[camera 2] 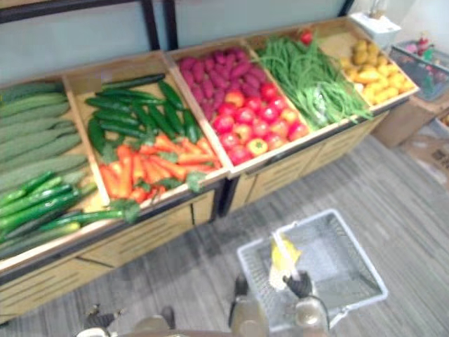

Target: Pick vegetable in the basket

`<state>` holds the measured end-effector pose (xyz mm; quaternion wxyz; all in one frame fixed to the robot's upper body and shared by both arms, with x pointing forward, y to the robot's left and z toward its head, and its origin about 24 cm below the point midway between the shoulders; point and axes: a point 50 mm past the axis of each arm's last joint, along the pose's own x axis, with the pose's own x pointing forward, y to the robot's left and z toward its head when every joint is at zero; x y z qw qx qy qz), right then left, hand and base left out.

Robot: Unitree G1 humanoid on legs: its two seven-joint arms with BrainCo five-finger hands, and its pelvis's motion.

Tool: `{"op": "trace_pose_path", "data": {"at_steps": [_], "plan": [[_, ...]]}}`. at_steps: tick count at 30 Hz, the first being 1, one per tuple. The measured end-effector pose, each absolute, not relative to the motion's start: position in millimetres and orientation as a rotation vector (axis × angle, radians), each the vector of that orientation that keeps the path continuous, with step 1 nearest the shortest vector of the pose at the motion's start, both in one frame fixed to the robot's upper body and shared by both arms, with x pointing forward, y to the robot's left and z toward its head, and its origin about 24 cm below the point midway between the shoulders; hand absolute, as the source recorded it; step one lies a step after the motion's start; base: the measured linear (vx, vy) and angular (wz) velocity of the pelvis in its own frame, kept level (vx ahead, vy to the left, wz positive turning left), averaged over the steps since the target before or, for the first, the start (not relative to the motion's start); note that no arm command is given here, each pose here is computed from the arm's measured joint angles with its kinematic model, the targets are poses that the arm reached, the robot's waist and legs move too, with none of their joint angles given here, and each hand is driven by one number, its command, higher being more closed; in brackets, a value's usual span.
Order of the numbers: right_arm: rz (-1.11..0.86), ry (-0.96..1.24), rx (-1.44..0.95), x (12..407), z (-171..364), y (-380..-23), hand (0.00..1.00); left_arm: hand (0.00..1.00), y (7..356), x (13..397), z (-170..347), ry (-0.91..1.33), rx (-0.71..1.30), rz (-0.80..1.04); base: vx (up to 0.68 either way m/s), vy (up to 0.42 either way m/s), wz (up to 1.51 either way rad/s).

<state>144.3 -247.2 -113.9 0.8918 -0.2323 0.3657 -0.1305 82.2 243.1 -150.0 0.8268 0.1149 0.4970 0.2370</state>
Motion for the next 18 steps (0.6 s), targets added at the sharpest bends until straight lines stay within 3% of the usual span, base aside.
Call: {"op": "trace_pose_path", "data": {"at_steps": [3, 8, 18], "plan": [[-0.301, 0.762, -0.510, 143, -110, -262, 1.00, 0.00, 223, 82, -155, 1.061, 0.188, 0.484, 0.21, -0.275, 0.32], [-0.293, 0.773, -0.506, 139, -111, -261, 1.00, 0.00, 224, 80, -155, 1.066, 0.137, 0.534, 0.12, -0.168, 0.43], [-0.299, 0.798, -0.509, 127, -115, -263, 1.00, 0.00, 227, 91, -148, 1.003, 0.175, 0.526, 0.01, 0.021, 0.27]]}}
